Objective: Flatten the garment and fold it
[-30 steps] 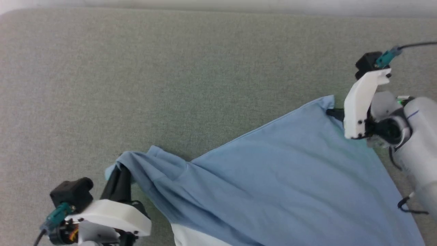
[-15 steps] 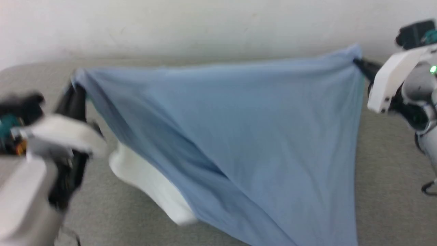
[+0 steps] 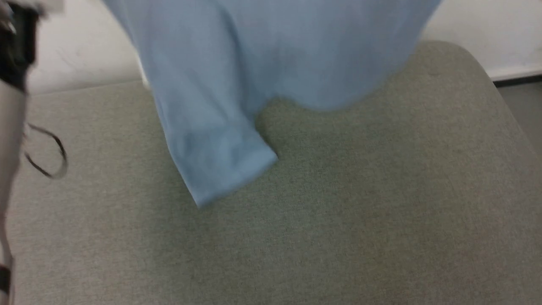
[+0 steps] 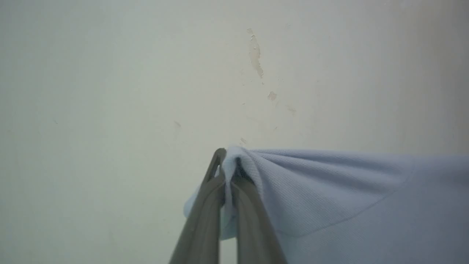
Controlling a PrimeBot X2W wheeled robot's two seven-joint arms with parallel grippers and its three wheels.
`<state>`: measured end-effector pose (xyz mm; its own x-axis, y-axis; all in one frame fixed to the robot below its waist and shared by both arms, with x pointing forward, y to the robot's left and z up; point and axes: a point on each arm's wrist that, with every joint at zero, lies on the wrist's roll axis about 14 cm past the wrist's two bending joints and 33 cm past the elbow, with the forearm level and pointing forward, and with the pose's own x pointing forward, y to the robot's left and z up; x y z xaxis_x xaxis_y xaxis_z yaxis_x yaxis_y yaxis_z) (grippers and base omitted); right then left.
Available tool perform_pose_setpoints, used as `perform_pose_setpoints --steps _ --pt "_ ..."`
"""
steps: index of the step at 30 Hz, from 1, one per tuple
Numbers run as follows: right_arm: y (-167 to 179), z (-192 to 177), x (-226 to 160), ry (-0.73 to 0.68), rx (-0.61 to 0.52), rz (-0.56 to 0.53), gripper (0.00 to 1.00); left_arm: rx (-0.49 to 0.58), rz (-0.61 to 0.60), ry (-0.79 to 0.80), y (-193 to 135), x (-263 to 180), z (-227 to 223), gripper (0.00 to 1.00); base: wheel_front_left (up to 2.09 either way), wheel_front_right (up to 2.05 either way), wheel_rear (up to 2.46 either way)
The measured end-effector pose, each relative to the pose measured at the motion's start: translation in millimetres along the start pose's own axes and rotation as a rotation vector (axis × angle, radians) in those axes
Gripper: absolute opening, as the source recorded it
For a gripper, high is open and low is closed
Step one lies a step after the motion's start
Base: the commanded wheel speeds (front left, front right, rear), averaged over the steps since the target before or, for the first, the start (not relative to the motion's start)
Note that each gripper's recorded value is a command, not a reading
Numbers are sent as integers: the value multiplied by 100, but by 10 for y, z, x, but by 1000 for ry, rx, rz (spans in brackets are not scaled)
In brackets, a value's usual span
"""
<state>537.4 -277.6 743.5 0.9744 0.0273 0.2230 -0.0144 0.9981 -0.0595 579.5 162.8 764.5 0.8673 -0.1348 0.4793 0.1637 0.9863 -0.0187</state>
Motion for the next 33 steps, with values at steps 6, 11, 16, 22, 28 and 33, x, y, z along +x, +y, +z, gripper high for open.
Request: perform_pose_setpoints --steps 6,11,16,22,28,33 --pt "-20 31 217 -39 -30 -7 0 59 -32 -27 -23 341 5 0 0 0 0" --pt "32 -357 341 28 -11 2 0 57 -28 55 23 370 -421 0 0 0 0" --pt "208 -905 434 129 22 33 0 52 -1 184 154 258 -1044 0 0 0 0" --pt "434 -1724 300 300 69 73 0 15 29 395 262 -191 -1919 0 0 0 0" --pt "647 -2255 -173 436 99 131 0 -32 72 541 343 -837 -2328 0 0 0 0" --pt "738 -2419 -704 479 140 169 0 -96 138 602 419 -1505 -2368 0 0 0 0"
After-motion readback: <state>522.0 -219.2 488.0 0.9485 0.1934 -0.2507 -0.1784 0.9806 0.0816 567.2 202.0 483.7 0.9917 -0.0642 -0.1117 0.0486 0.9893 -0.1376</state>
